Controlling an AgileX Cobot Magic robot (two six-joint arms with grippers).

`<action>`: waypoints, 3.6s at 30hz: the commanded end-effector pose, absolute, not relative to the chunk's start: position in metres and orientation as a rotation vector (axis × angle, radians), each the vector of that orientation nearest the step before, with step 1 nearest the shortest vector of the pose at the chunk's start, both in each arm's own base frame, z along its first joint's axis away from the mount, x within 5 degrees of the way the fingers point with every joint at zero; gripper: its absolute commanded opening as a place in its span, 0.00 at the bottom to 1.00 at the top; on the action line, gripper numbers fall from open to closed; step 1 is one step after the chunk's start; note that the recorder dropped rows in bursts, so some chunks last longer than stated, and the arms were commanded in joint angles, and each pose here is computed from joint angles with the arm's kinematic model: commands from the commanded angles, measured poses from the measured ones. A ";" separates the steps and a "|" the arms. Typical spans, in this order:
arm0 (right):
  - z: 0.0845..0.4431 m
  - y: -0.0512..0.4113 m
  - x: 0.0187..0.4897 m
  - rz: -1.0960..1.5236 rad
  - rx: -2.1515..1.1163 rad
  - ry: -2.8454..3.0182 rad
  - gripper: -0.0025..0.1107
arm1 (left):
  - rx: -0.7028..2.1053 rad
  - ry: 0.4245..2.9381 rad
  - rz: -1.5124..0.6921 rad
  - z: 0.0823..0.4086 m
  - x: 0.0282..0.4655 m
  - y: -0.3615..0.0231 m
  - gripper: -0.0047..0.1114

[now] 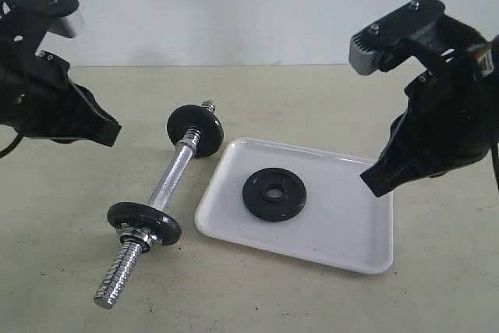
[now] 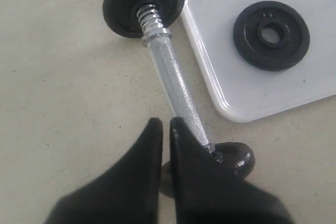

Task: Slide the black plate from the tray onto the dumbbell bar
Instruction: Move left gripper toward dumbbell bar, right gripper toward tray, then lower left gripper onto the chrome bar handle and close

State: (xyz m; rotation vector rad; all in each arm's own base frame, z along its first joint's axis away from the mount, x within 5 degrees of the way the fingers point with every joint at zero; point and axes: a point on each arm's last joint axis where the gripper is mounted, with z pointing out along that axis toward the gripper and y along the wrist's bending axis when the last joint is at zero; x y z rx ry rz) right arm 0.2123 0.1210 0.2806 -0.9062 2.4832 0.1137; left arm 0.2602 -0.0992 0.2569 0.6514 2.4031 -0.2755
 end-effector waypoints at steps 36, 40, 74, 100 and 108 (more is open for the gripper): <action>0.167 0.129 0.225 0.140 -0.852 2.455 0.02 | 0.632 2.450 -0.281 0.206 0.289 -0.136 0.08; 0.167 0.130 0.225 0.139 -0.857 2.448 0.02 | 0.583 2.464 -0.283 0.207 0.293 -0.136 0.08; 0.166 0.129 0.224 0.134 -0.869 2.461 0.02 | 0.491 2.538 -0.270 0.185 0.310 -0.142 0.61; 0.166 0.129 0.223 0.132 -0.874 2.473 0.02 | 0.558 2.500 -0.233 0.136 0.327 -0.164 0.61; 0.166 0.129 0.224 0.132 -0.873 2.472 0.02 | 0.519 2.403 -0.230 0.140 0.337 -0.165 0.61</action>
